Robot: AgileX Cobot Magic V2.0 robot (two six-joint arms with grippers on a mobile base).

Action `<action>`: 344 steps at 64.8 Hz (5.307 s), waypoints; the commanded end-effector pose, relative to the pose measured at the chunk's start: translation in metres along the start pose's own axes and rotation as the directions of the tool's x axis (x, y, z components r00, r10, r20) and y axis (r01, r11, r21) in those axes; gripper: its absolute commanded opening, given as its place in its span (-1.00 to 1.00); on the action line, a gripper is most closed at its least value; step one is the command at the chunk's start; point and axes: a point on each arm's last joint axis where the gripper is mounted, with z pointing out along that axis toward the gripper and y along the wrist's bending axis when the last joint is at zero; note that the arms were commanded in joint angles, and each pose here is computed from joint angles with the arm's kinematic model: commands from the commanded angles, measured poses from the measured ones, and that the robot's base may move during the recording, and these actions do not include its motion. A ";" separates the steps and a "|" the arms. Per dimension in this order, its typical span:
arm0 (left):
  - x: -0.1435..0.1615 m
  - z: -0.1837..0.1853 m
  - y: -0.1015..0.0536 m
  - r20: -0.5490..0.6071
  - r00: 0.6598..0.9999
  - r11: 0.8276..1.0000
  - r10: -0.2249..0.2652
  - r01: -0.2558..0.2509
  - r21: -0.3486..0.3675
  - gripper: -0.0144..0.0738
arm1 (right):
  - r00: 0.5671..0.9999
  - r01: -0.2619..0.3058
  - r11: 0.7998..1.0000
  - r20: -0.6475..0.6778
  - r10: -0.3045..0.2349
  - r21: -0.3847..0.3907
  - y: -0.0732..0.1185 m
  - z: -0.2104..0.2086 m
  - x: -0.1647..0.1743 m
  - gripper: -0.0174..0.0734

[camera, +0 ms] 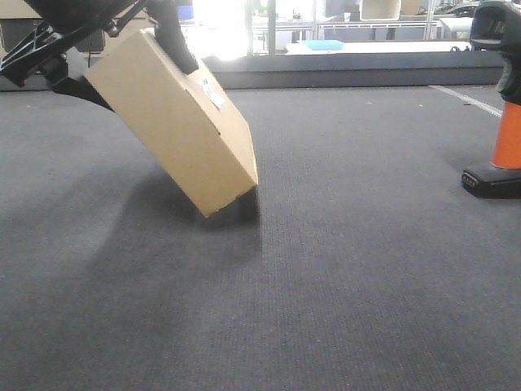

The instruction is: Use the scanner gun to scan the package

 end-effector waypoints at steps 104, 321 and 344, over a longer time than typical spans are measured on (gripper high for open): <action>-0.006 -0.003 -0.005 0.076 0.997 0.999 0.025 -0.027 0.028 -0.71 | 0.989 -0.120 0.993 0.083 0.119 0.010 -0.001 0.064 0.043 0.42; -0.009 -0.004 -0.006 0.102 0.994 0.999 0.032 -0.036 0.034 -0.71 | 0.943 0.205 0.954 0.216 -0.252 0.219 -0.018 0.123 -0.022 -0.33; -0.009 -0.004 -0.006 0.102 0.994 0.999 0.032 -0.036 0.034 -0.71 | 0.905 0.354 0.894 0.138 -0.402 0.275 -0.022 0.125 -0.021 -0.33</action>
